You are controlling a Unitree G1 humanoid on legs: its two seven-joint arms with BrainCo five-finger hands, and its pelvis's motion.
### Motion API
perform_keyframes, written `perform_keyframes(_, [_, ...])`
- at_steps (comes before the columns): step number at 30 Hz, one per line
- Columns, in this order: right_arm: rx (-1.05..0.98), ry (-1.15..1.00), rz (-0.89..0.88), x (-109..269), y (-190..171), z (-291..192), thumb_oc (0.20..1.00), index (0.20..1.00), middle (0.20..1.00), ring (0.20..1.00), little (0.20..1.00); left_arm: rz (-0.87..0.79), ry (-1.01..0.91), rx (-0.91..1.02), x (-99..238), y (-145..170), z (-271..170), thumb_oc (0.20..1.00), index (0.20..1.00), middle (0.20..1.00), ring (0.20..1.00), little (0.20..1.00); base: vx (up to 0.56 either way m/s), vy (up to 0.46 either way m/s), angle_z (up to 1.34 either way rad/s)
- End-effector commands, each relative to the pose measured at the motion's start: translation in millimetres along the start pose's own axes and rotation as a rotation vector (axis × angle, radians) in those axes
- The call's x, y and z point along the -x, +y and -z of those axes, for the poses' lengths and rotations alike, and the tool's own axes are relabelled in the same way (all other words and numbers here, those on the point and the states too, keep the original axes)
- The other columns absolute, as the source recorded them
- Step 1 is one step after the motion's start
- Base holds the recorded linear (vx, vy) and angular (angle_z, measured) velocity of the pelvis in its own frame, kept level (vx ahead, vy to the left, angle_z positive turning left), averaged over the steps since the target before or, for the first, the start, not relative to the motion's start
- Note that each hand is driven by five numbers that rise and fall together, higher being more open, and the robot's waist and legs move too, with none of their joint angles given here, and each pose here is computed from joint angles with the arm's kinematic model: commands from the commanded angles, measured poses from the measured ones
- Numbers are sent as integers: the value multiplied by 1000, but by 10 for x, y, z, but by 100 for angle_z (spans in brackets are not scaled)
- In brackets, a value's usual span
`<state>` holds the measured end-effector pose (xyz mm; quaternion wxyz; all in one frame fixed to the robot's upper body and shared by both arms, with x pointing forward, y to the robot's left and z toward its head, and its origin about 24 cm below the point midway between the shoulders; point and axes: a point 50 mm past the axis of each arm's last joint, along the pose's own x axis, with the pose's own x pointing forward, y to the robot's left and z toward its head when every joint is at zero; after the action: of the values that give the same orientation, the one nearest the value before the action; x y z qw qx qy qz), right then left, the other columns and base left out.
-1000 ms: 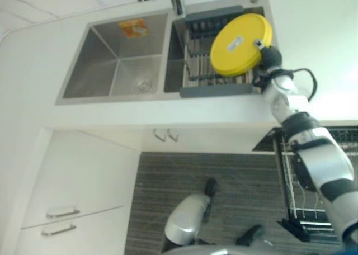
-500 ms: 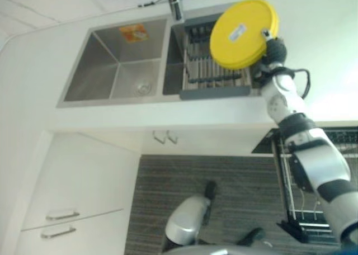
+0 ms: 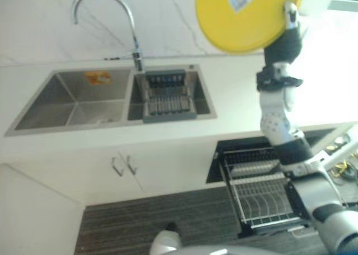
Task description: Place the dishes in the dishwasher.
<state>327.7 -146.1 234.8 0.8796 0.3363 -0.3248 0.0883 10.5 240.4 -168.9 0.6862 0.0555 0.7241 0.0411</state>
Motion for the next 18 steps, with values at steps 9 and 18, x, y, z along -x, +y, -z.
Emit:
perform_keyframes(9, [58, 138, 3, 733, -642, -309, 200, 200, 200, 200, 200, 119, -103, -67, 31, -344, -425, 1000, 1000, 1000, 1000, 1000, -145, -182, -107])
perform_keyframes(18, [83, 271, 56, 1025, -851, -57, 200, 200, 200, 200, 200, 112, -70, -144, 16, -368, -325, 1000, 1000, 1000, 1000, 1000, 24, -29, -8])
